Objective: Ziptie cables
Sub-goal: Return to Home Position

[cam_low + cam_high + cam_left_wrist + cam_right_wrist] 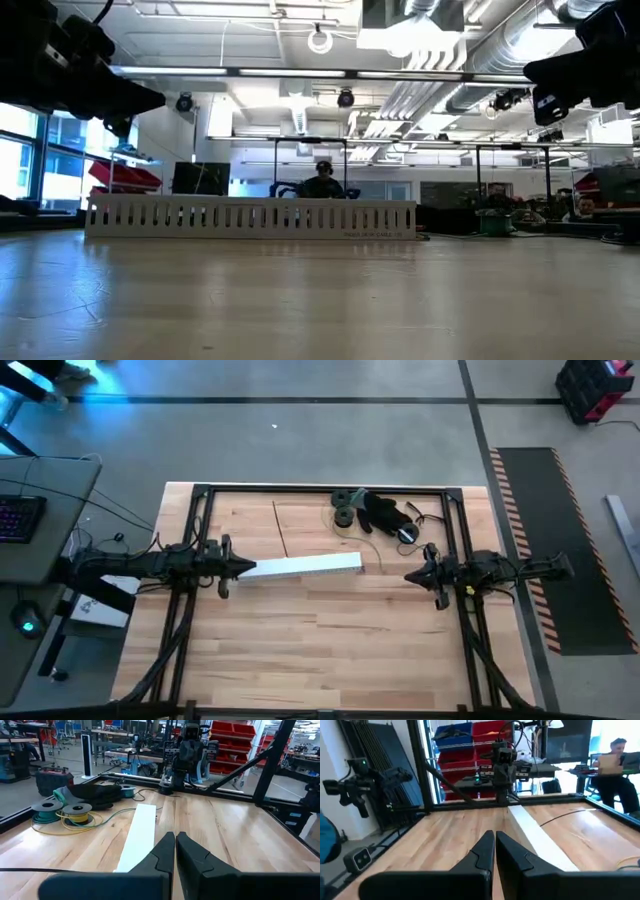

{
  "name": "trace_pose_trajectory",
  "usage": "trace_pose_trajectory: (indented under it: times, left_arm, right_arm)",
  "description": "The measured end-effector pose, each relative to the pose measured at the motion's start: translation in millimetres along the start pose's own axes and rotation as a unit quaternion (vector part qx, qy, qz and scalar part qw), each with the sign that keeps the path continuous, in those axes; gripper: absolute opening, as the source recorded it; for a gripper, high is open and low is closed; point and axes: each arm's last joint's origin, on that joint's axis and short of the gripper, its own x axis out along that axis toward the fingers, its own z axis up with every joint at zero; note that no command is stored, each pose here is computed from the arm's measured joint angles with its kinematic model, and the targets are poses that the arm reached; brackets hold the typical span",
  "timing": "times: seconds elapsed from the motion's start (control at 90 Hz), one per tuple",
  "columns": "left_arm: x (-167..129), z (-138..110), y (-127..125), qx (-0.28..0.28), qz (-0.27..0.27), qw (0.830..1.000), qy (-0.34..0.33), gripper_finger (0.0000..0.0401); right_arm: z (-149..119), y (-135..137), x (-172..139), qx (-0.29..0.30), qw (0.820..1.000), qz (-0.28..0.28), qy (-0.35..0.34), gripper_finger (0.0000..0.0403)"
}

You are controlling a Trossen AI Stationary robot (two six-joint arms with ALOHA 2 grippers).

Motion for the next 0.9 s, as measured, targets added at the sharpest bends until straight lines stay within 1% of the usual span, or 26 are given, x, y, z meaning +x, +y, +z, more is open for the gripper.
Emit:
trace_pose_trajectory:
  times: [0.9]
  left_arm:
    - [0.0, 0.0, 0.0, 0.0, 0.0, 1.0, 0.0, 0.0]
  right_arm:
    - [0.0, 0.0, 0.0, 0.003, 1.0, -0.001, 0.0, 0.0]
